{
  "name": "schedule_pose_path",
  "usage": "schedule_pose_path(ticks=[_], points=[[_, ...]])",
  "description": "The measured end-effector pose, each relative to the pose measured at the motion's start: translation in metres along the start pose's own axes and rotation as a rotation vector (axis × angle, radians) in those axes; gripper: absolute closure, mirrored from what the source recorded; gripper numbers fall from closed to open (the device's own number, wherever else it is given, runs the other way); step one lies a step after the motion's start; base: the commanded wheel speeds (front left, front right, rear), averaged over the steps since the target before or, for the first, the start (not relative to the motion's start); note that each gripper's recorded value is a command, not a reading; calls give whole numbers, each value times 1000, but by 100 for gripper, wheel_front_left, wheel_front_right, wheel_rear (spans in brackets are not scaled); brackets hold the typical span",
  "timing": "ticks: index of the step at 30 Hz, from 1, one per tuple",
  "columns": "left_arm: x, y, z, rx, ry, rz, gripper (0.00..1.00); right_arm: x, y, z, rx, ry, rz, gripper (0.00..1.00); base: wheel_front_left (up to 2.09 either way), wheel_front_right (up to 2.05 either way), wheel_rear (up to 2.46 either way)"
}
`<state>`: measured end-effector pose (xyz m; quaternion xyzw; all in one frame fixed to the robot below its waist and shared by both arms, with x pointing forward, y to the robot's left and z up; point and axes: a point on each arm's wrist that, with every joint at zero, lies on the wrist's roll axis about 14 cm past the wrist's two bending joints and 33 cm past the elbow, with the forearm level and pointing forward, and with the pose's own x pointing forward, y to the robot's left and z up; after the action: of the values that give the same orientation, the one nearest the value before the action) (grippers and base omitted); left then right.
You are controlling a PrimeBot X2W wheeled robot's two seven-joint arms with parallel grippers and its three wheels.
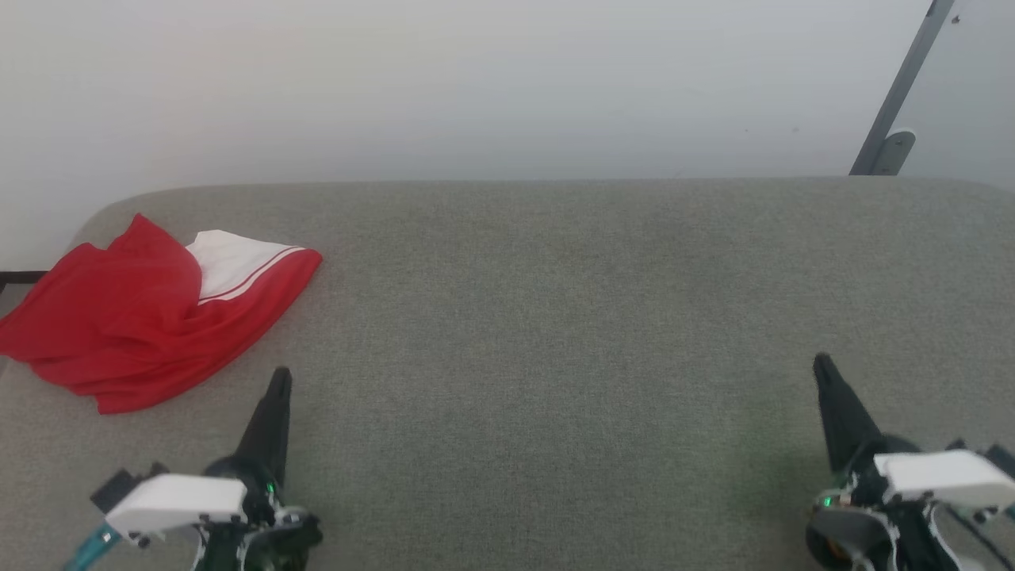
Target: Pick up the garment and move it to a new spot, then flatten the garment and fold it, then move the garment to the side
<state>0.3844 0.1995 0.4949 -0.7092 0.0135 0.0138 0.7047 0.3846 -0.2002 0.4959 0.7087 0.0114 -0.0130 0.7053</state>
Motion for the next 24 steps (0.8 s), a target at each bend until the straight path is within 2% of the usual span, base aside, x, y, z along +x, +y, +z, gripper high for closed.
schedule_pose_path(ticks=[6,14,24], points=[[-11,24,-1,-8,-2,73,0,-11,-24,-1,8,-4,-69,0,0,0,0],[-9,16,-2,28,-15,68,0,-8,-18,-5,-45,-3,-55,0,0,0,0],[-7,17,0,262,-3,119,0,-3,-13,-9,-234,16,-46,0,0,0,0]])
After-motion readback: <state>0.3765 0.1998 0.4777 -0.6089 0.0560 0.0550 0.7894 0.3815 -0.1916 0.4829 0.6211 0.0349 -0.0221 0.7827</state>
